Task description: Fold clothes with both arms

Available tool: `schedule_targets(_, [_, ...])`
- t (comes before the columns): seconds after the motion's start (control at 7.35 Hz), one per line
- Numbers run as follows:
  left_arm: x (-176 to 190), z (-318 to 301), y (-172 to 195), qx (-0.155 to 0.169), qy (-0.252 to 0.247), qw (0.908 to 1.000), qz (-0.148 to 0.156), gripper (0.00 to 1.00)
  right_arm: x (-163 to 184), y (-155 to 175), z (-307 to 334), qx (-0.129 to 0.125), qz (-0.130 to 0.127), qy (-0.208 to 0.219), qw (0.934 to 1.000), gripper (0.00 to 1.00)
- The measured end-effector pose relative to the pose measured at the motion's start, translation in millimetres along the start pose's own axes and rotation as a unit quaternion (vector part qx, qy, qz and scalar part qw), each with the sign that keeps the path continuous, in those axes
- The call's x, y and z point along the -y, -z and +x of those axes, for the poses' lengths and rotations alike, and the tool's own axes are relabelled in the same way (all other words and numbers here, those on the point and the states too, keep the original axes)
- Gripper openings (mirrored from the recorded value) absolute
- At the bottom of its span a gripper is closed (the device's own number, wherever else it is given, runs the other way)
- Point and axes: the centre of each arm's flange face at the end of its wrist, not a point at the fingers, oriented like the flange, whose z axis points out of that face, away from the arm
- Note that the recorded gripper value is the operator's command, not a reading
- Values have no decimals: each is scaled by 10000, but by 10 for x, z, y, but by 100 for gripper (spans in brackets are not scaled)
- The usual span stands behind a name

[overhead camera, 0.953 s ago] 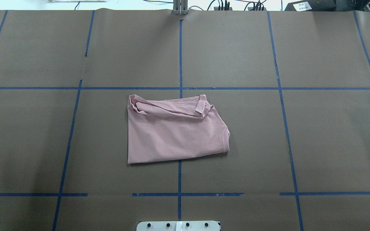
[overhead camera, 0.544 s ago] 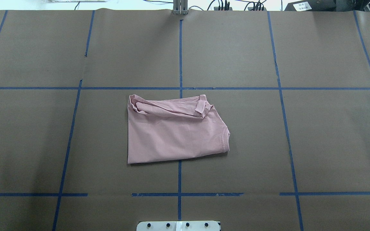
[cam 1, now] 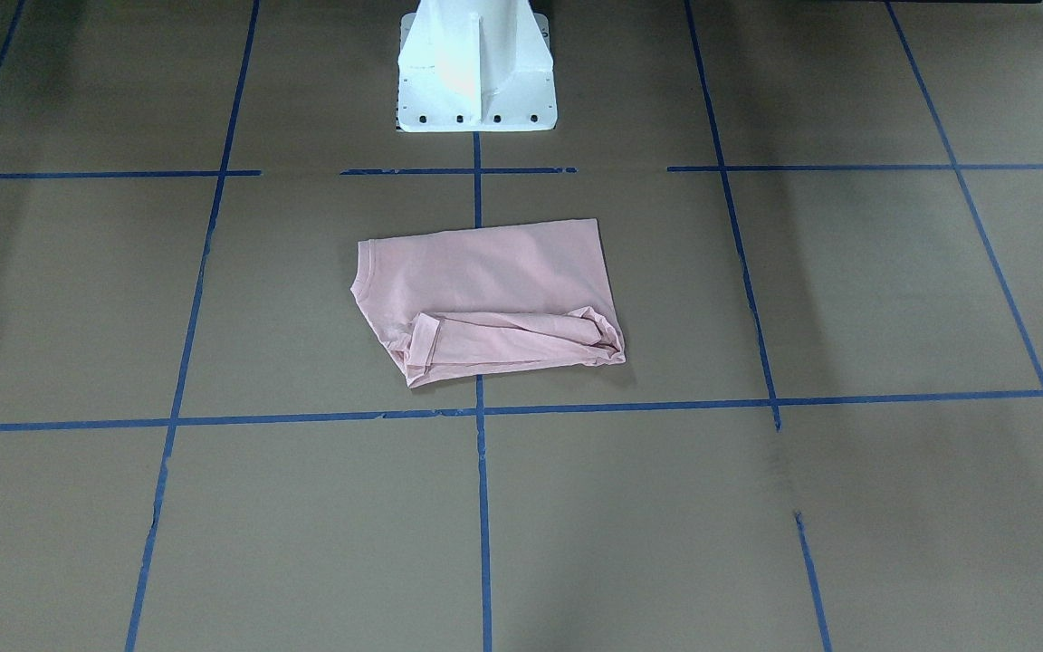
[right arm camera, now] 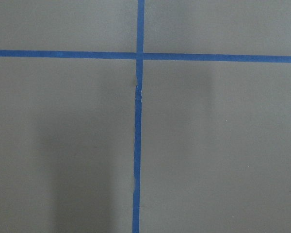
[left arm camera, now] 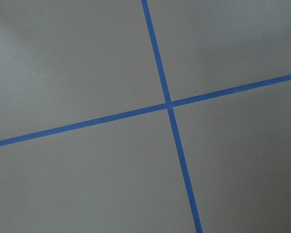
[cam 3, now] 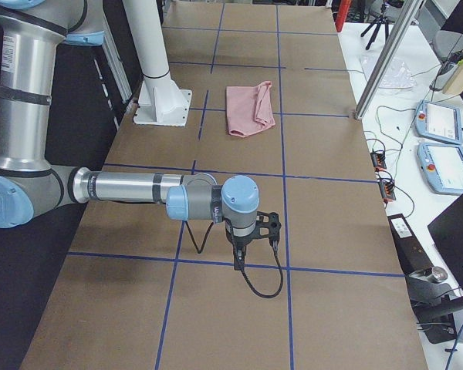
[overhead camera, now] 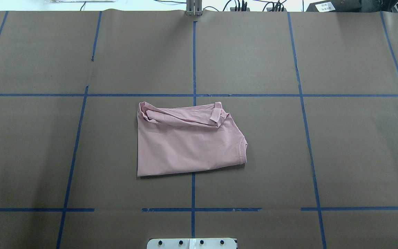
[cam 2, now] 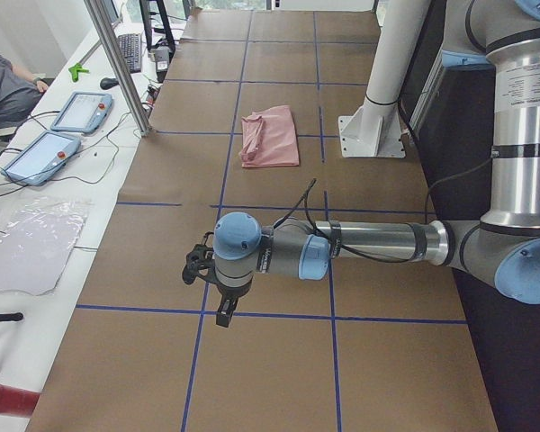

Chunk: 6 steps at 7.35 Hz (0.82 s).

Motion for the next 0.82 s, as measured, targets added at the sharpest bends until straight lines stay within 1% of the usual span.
schedule_targets(0.82, [-34,-7,-13,-1,16,10000,-16,100,-5,-25,15,-1,-27,-9,10000,100])
